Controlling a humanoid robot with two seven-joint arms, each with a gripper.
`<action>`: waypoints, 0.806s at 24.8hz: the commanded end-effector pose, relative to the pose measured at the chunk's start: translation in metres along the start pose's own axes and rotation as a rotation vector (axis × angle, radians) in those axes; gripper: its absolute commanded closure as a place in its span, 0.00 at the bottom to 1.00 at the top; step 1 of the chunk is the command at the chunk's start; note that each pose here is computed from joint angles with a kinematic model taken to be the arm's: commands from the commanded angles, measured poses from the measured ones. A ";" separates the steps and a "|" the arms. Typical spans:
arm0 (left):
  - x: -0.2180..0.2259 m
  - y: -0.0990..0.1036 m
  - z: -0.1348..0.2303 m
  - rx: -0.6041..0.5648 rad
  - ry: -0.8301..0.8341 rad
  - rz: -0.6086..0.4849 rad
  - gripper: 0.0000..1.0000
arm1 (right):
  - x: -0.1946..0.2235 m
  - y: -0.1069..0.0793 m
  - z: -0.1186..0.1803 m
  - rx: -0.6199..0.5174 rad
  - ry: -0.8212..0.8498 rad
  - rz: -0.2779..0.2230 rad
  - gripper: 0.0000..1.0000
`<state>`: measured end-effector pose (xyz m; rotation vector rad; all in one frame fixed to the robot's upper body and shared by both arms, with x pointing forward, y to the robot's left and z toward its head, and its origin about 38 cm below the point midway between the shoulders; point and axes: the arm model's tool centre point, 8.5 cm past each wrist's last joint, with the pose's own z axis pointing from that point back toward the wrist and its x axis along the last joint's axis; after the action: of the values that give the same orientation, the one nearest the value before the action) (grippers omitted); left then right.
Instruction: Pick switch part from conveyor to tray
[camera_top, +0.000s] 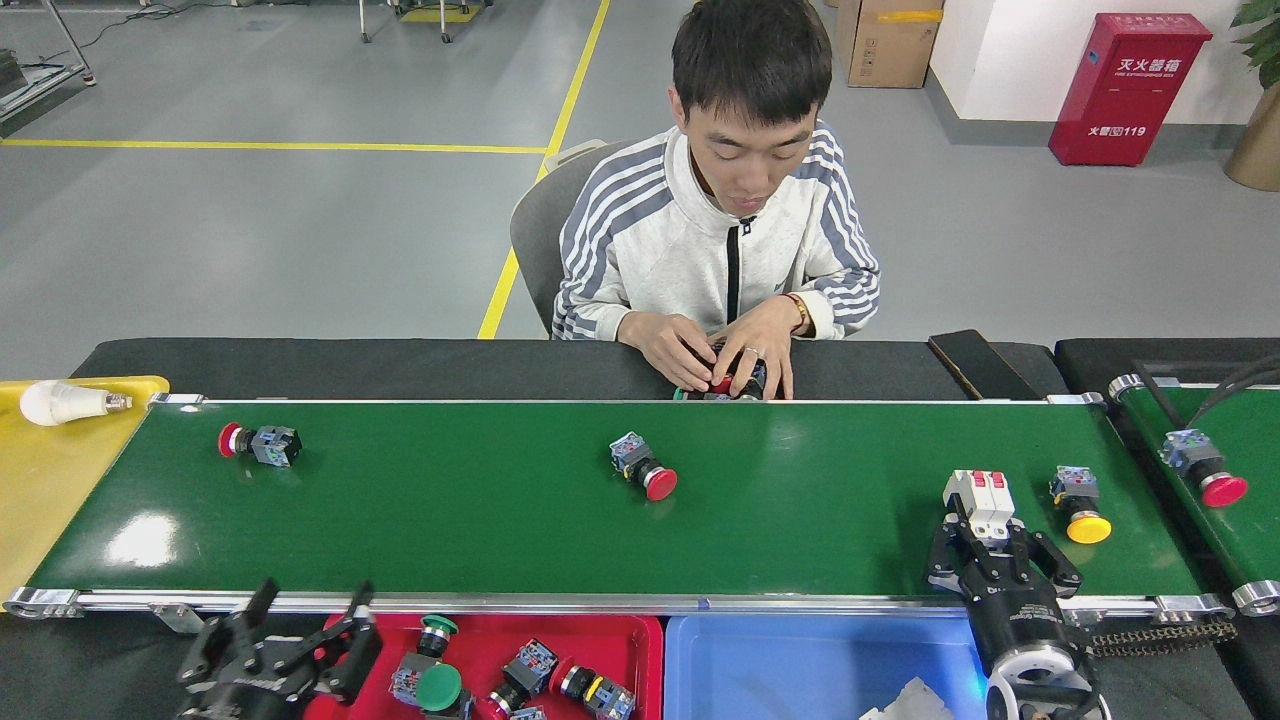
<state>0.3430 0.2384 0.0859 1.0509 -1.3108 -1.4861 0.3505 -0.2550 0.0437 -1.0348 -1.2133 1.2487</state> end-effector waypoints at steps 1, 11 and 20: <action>0.021 0.011 -0.020 0.005 -0.021 -0.008 0.00 | 0.031 -0.011 0.014 -0.051 -0.198 0.011 0.98; 0.079 0.021 -0.092 -0.083 -0.023 0.084 0.00 | 0.116 0.006 0.053 -0.032 -0.516 -0.051 0.00; 0.074 0.011 -0.109 -0.130 0.040 0.052 0.00 | -0.011 0.007 0.064 -0.099 0.005 -0.196 0.02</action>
<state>0.4216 0.1393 0.0731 0.9264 -1.1729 -1.4994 0.2878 -0.2500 0.0395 -0.8986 -1.3973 1.1213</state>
